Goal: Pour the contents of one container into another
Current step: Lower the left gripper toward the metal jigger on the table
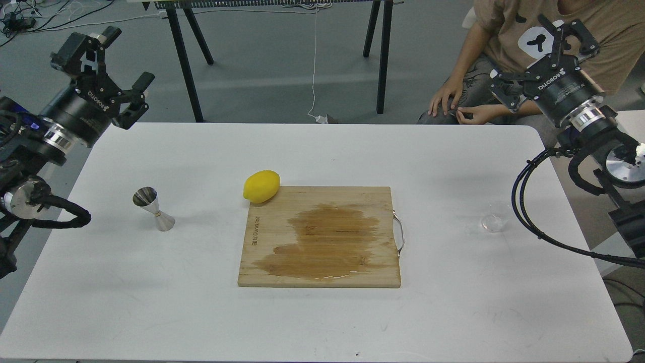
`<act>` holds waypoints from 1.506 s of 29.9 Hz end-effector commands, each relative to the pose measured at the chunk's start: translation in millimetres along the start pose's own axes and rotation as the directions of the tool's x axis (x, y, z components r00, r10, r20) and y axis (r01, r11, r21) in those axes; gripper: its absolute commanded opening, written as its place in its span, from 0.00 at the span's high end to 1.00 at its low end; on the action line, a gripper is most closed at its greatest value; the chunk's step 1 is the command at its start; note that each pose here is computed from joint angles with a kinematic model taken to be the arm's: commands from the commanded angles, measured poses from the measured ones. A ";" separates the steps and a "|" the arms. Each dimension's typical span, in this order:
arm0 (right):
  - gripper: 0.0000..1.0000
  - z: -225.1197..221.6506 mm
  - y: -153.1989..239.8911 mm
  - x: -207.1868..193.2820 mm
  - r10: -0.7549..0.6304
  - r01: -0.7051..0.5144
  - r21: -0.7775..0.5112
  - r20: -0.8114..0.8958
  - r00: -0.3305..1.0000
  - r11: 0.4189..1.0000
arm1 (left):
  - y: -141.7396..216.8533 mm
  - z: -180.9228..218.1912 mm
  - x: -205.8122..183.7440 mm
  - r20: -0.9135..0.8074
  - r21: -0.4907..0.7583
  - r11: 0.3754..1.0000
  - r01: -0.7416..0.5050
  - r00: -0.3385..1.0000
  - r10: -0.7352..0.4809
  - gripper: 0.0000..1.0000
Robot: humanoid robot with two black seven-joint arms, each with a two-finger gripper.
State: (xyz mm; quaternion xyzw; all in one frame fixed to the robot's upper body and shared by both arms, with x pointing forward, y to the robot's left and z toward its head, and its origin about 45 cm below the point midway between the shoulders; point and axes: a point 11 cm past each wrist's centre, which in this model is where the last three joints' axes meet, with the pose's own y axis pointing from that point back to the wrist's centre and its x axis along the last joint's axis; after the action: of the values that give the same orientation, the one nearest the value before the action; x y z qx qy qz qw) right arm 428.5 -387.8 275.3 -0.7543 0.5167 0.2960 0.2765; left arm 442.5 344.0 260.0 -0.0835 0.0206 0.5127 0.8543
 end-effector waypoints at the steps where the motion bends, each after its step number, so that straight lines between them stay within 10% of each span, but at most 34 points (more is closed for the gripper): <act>1: 0.01 -0.2 0.5 0.3 0.001 -0.001 0.000 0.000 1.000 1.000 | 0.7 -0.5 0.6 -0.008 -0.003 1.000 -0.005 1.000 0.005 0.00; 13: 0.01 5.4 1.6 2.0 0.003 -0.003 -0.005 0.012 1.000 1.000 | 20.9 22.2 43.9 0.022 -0.032 0.992 -0.126 0.992 0.127 0.00; 19: 0.01 2.8 1.7 -0.3 -0.003 0.003 -0.005 0.007 1.000 1.000 | 15.3 82.1 51.1 0.334 0.014 0.999 -0.033 0.942 0.026 0.00; 25: 0.01 1.8 3.1 -2.3 -0.010 0.010 0.000 0.008 1.000 1.000 | 0.6 85.3 4.0 0.691 0.270 0.950 0.159 0.655 -0.306 0.00; 27: 0.01 0.8 3.5 -2.1 -0.010 0.010 0.004 0.009 1.000 1.000 | 1.9 90.2 1.0 0.844 0.195 0.977 0.090 0.493 -0.214 0.00; 36: 0.01 7.6 3.4 -0.7 -0.008 0.008 -0.001 0.023 1.000 1.000 | 79.9 71.8 -7.2 0.997 -0.074 0.997 0.021 0.038 0.073 0.00; 45: 0.01 11.6 10.1 6.5 0.012 -0.012 -0.009 0.026 1.000 1.000 | 193.1 -29.6 15.0 0.956 0.293 0.951 -0.103 0.038 -0.290 0.01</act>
State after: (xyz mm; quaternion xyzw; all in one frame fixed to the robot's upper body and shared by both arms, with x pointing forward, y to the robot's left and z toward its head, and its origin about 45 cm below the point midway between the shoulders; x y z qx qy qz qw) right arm 420.4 -385.8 264.1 -0.7497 0.5147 0.3079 0.2795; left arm 305.0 424.2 234.9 0.3719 -0.5257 0.3896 0.6584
